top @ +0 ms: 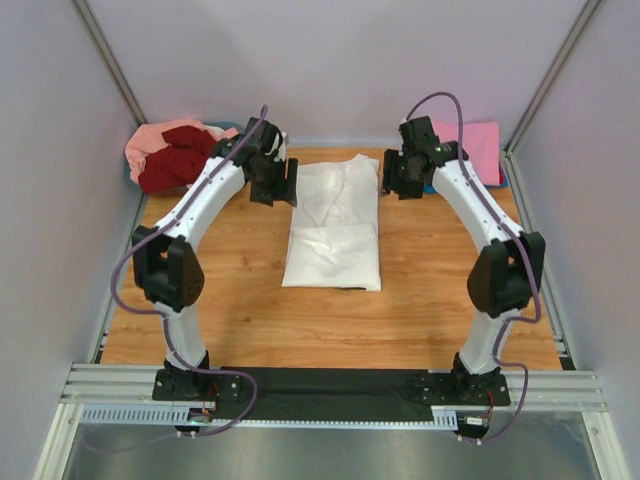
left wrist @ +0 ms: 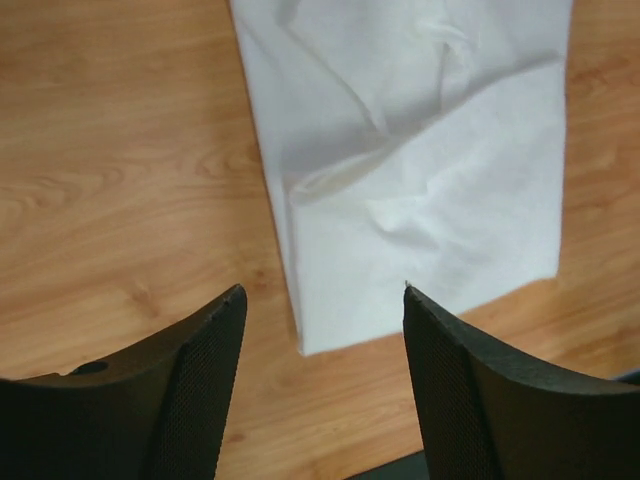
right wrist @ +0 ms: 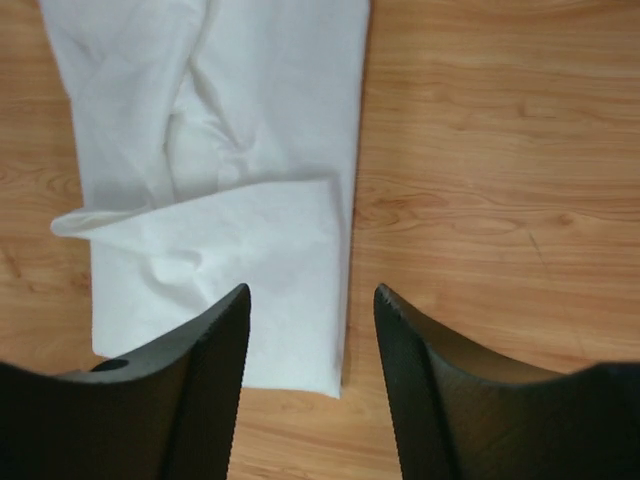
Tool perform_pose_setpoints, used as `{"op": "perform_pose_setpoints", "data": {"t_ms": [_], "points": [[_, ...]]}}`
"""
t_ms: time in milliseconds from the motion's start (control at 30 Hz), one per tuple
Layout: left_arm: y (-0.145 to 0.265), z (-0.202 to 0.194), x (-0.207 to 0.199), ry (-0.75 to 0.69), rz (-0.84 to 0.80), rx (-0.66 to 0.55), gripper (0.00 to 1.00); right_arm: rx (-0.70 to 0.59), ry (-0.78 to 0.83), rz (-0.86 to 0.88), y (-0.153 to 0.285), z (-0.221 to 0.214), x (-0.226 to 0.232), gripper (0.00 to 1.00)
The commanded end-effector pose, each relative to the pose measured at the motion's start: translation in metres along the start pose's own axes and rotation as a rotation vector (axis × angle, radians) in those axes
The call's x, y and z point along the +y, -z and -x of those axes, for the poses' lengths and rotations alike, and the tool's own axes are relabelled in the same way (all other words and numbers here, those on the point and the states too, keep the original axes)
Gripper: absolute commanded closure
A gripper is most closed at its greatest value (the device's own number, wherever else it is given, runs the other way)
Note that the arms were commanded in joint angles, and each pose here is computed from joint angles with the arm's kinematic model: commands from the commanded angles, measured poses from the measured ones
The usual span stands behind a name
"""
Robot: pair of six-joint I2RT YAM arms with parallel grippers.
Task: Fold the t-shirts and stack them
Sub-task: Fold the tshirt
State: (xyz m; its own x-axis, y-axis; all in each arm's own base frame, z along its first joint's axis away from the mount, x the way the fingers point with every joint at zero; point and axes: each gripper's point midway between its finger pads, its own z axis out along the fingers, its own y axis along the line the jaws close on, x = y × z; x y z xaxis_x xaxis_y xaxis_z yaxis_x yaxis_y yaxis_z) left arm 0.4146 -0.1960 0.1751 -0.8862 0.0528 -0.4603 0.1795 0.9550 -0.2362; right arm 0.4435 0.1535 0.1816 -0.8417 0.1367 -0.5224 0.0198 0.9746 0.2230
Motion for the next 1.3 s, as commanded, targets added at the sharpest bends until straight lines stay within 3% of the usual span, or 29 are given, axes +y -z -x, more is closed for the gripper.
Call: {"op": "perform_pose_setpoints", "data": {"t_ms": [0,167,367,500,700,867,1033,1067,1133,1167,1233,1267], "points": [[0.010,-0.029,-0.036,-0.034,-0.158,-0.021,0.30,0.065,0.049,0.164,0.015,-0.058,0.031,0.48],[-0.011,-0.053,-0.061,-0.060,-0.264,0.034,0.33,0.143,0.065,0.301,0.008,-0.102,0.063,0.70],[-0.053,-0.050,-0.062,-0.086,-0.230,0.098,0.34,0.245,0.084,0.283,-0.035,-0.110,0.067,0.85],[-0.088,-0.042,-0.054,-0.110,-0.180,0.146,0.34,0.282,0.118,0.197,-0.063,-0.103,0.053,0.87],[-0.115,-0.022,-0.024,-0.116,-0.058,0.172,0.34,0.332,0.036,0.112,-0.105,-0.097,0.015,0.87],[-0.092,0.014,-0.008,-0.125,0.034,0.091,0.34,0.314,-0.020,0.058,-0.113,-0.072,-0.012,0.89],[-0.021,0.034,-0.027,-0.138,0.002,-0.060,0.34,0.218,0.003,0.056,-0.069,-0.041,-0.007,0.90],[-0.022,0.016,-0.028,-0.135,-0.002,-0.027,0.34,0.204,0.016,0.051,-0.059,-0.039,-0.006,0.90],[0.007,0.012,-0.052,-0.140,-0.078,-0.100,0.35,0.217,0.023,0.039,-0.044,-0.053,-0.009,0.89],[-0.005,-0.019,-0.053,-0.129,-0.104,-0.033,0.35,0.179,0.035,0.067,-0.024,-0.052,-0.002,0.90],[0.006,-0.029,-0.077,-0.091,-0.194,-0.089,0.34,0.168,0.036,0.136,-0.007,-0.064,0.011,1.00],[-0.009,-0.064,-0.079,-0.067,-0.245,-0.009,0.35,0.202,0.039,0.168,-0.012,-0.089,0.015,1.00]]}}
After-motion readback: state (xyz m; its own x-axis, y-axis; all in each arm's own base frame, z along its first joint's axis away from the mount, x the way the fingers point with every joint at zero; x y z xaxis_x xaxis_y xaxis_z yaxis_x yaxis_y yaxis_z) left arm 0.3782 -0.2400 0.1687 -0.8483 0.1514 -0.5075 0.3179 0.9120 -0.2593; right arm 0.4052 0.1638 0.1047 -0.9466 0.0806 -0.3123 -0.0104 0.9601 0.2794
